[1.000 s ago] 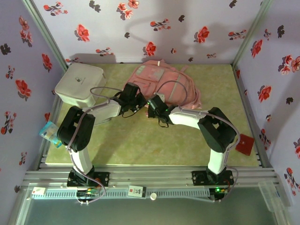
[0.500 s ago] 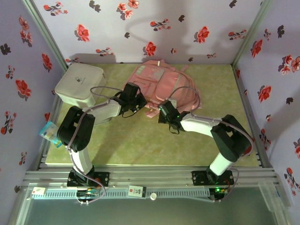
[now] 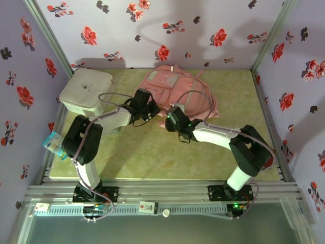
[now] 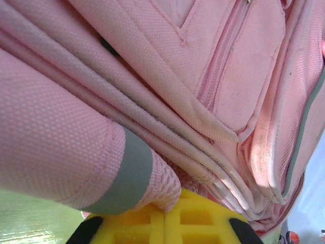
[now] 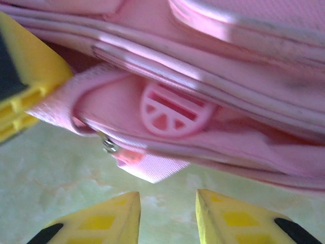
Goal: Pack books, pencil case, and school supplies into a backpack
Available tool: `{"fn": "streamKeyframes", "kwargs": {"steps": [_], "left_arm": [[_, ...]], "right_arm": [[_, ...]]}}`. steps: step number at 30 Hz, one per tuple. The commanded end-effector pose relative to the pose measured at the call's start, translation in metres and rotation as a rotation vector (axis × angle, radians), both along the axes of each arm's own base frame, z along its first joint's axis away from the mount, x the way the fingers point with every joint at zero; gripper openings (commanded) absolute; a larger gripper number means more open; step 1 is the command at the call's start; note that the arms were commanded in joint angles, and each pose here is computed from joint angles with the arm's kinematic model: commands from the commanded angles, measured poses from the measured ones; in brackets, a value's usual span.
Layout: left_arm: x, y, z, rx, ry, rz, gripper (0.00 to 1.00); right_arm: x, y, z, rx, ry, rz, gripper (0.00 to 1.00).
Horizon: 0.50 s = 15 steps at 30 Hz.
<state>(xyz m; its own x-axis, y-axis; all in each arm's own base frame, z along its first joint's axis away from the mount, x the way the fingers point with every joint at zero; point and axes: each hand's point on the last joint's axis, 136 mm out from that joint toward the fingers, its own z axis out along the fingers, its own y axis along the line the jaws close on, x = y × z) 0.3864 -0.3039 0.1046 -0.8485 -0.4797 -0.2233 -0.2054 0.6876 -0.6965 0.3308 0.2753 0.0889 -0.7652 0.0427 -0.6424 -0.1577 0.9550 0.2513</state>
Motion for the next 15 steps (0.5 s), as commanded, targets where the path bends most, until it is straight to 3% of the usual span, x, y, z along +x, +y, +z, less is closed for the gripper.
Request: {"fn": "streamKeyframes", "kwargs": {"steps": [1,15], "left_arm": [[0.001,-0.032,0.053,-0.124,-0.097,-0.087,0.0],[-0.004,-0.038,0.056,-0.139,-0.097,-0.103,0.0]], "right_arm": [[0.013,0.007,0.003,-0.026,-0.038,-0.004,0.35],[0.037,0.008,0.002,-0.092,-0.062,-0.081,0.26]]}}
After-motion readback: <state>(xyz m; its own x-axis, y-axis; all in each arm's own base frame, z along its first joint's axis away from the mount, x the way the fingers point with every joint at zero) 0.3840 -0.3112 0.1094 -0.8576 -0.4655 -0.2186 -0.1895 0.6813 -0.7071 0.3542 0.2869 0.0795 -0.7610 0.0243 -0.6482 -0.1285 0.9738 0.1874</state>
